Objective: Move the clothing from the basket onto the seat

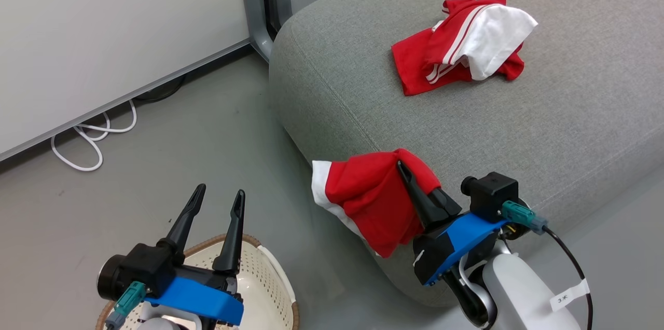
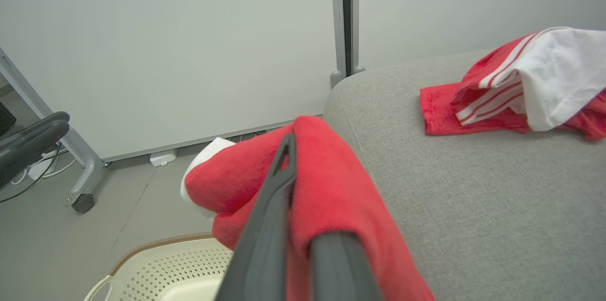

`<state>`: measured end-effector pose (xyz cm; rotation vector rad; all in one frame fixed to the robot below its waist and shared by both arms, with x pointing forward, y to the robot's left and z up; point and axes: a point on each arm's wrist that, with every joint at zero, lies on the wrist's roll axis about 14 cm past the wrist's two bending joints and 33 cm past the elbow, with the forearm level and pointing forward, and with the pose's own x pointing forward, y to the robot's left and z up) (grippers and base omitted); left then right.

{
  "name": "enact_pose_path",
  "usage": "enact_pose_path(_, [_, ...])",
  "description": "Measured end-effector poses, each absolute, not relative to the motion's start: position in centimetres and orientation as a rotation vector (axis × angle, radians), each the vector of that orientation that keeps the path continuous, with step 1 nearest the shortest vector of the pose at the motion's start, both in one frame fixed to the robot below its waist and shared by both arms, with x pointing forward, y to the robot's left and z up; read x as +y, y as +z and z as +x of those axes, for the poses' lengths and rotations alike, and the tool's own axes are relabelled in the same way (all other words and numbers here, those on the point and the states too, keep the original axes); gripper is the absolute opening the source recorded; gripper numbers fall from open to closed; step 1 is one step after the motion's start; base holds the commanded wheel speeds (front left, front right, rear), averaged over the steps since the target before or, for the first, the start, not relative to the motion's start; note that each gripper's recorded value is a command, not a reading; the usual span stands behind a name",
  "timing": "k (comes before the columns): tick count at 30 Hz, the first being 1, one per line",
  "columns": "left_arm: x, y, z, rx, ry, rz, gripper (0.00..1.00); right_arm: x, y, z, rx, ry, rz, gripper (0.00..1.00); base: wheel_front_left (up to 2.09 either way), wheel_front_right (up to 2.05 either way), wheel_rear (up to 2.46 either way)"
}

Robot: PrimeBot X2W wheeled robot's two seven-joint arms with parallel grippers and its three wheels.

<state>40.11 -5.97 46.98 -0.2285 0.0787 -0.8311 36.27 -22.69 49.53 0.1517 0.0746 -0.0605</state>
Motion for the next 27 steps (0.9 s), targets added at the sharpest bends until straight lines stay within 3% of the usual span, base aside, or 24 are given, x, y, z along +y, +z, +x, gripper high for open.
enact_pose_path(10, [-5.8,46.2,40.8,0.089,-0.829,-0.232,1.0,-24.3,51.8,38.6,0.019,-0.079,0.108,0.0,0.0,0.0,0.0])
enact_pose_path(27, [-5.1,41.2,46.6,0.095,-0.84,-0.24,1.0,-35.1,64.6,51.4,-0.221,-0.267,-0.066,0.0,0.0,0.0,0.0])
